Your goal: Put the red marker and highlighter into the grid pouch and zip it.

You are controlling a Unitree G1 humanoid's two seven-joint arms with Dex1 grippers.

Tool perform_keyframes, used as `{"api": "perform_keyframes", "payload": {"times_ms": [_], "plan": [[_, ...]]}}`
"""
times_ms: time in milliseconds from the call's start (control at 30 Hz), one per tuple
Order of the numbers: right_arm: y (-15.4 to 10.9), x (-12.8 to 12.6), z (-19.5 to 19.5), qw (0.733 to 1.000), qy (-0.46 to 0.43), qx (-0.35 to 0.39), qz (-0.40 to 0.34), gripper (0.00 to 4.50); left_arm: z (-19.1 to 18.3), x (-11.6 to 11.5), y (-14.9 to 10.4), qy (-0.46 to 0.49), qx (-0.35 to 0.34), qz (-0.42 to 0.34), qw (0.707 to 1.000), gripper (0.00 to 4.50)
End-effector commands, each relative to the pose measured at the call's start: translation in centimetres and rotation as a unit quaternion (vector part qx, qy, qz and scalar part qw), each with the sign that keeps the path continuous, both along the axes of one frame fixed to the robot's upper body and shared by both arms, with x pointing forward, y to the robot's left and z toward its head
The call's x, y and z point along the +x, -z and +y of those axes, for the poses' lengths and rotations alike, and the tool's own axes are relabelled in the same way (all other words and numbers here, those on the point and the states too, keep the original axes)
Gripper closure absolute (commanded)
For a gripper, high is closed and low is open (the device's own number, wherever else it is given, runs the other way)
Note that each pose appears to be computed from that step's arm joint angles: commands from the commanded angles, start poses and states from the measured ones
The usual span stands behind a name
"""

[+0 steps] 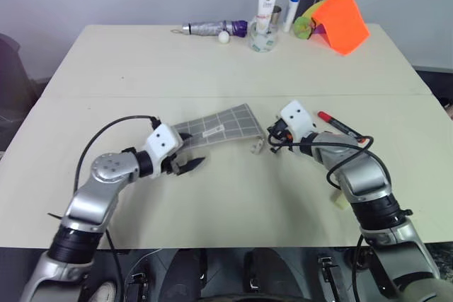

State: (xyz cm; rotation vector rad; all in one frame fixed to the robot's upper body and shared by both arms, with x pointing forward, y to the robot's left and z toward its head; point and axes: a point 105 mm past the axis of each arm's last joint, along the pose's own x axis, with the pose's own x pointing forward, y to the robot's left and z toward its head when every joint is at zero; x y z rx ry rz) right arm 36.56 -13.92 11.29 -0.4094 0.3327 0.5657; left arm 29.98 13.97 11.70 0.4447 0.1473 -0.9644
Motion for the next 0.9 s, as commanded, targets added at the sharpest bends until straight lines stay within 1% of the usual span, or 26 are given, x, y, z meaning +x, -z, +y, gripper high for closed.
{"api": "perform_keyframes", "payload": {"times_ms": [33,100,167,233,300,433,500,600,800,900], "plan": [[-1.7,0.7,0.3,0.999,-0.008,-0.002,-0.034,4.5,1.2,-1.2,-1.2,0.025,0.006,-0.005,1.0,1.06],[-1.6,0.9,0.4,0.999,-0.008,-0.003,-0.035,4.5,1.9,-1.9,-1.1,0.042,0.024,0.001,0.999,1.06],[-1.6,1.0,0.5,0.999,-0.01,-0.003,-0.036,4.5,2.6,-2.0,-1.3,0.044,0.038,-0.01,0.998,1.06],[-1.5,1.1,0.7,0.999,-0.013,-0.003,-0.037,4.5,3.4,-1.4,-1.7,0.031,0.053,-0.035,0.998,1.06],[-1.3,1.3,1.0,0.999,-0.019,-0.007,-0.038,4.5,4.5,-0.8,-1.7,0.024,0.082,-0.063,0.994,1.06],[-0.8,1.9,1.8,0.999,-0.028,-0.013,-0.037,4.5,7.0,0.8,-1.3,0.016,0.157,-0.122,0.98,1.06],[-0.7,2.2,2.1,0.999,-0.032,-0.013,-0.038,4.5,7.5,1.3,-1.3,0.018,0.167,-0.138,0.976,1.06],[-0.6,2.4,2.3,0.999,-0.035,-0.013,-0.038,4.5,7.5,1.6,-0.9,0.041,0.193,-0.162,0.967,1.06],[-0.2,2.9,3.1,0.998,-0.045,-0.013,-0.035,4.5,5.7,2.0,0.3,0.111,0.209,-0.186,0.954,1.06],[0.0,2.9,3.7,0.998,-0.056,-0.011,-0.028,4.5,4.8,2.6,0.5,0.135,0.219,-0.204,0.945,1.06]]}}
